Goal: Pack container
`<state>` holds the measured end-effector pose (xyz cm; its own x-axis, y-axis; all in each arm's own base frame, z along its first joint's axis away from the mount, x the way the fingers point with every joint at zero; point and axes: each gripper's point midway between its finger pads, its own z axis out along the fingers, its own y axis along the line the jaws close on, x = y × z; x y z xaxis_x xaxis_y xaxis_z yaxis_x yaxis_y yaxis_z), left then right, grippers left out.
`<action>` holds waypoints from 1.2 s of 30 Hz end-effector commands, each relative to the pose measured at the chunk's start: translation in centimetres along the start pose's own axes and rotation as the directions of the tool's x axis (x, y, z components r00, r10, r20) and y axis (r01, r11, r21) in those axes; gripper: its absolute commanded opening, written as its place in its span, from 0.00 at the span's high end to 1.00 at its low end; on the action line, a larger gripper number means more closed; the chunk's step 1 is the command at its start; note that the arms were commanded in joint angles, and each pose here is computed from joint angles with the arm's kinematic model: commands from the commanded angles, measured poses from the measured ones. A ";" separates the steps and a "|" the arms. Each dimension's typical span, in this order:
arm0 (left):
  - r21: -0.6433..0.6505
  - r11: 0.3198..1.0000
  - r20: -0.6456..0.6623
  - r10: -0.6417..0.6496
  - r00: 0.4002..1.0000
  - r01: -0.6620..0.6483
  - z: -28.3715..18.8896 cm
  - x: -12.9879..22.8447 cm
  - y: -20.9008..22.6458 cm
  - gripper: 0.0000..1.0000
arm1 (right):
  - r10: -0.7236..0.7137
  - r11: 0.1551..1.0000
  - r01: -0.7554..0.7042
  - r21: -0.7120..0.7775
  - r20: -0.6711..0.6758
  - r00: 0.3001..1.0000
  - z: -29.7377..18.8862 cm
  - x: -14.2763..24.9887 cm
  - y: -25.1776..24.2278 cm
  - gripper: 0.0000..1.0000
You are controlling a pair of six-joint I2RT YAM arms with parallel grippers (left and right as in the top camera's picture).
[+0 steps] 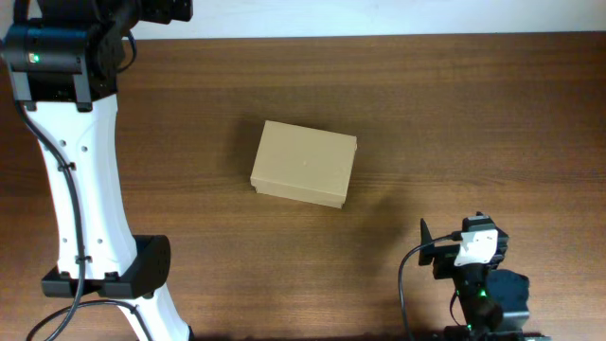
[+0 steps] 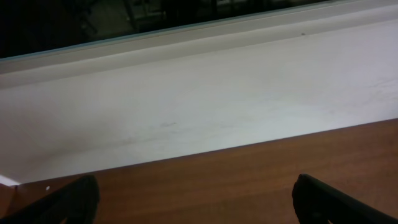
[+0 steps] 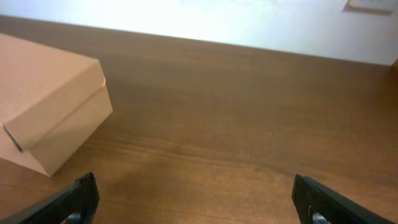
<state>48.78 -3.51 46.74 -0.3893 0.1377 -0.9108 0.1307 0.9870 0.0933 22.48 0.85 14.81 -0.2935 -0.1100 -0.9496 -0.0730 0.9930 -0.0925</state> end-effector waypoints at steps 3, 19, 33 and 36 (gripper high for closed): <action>-0.008 1.000 0.006 0.009 1.000 -0.009 -0.1 -0.2 0.2 0.00 | 0.012 1.000 -0.012 0.006 -0.007 1.000 0.8 1.4 0.0 0.01; -0.008 1.000 0.006 0.009 1.000 -0.009 -0.1 -0.2 0.2 0.00 | 0.012 1.000 -0.012 0.005 -0.019 1.000 1.1 2.1 0.0 0.01; -0.008 1.000 0.005 0.009 1.000 -0.009 -0.1 -0.2 0.2 0.00 | 0.012 1.000 -0.012 0.005 -0.019 1.000 1.1 2.1 0.0 0.01; -0.007 1.000 -0.005 0.008 1.000 -0.008 0.0 0.1 0.1 0.00 | 0.012 1.000 -0.012 0.005 -0.019 1.000 1.1 2.1 0.0 0.01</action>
<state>48.78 -3.51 46.74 -0.3893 0.1377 -0.9108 0.1307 0.9870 0.0933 22.86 0.85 12.55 -0.3194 -0.1109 -0.9411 -0.0756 0.9929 -0.0914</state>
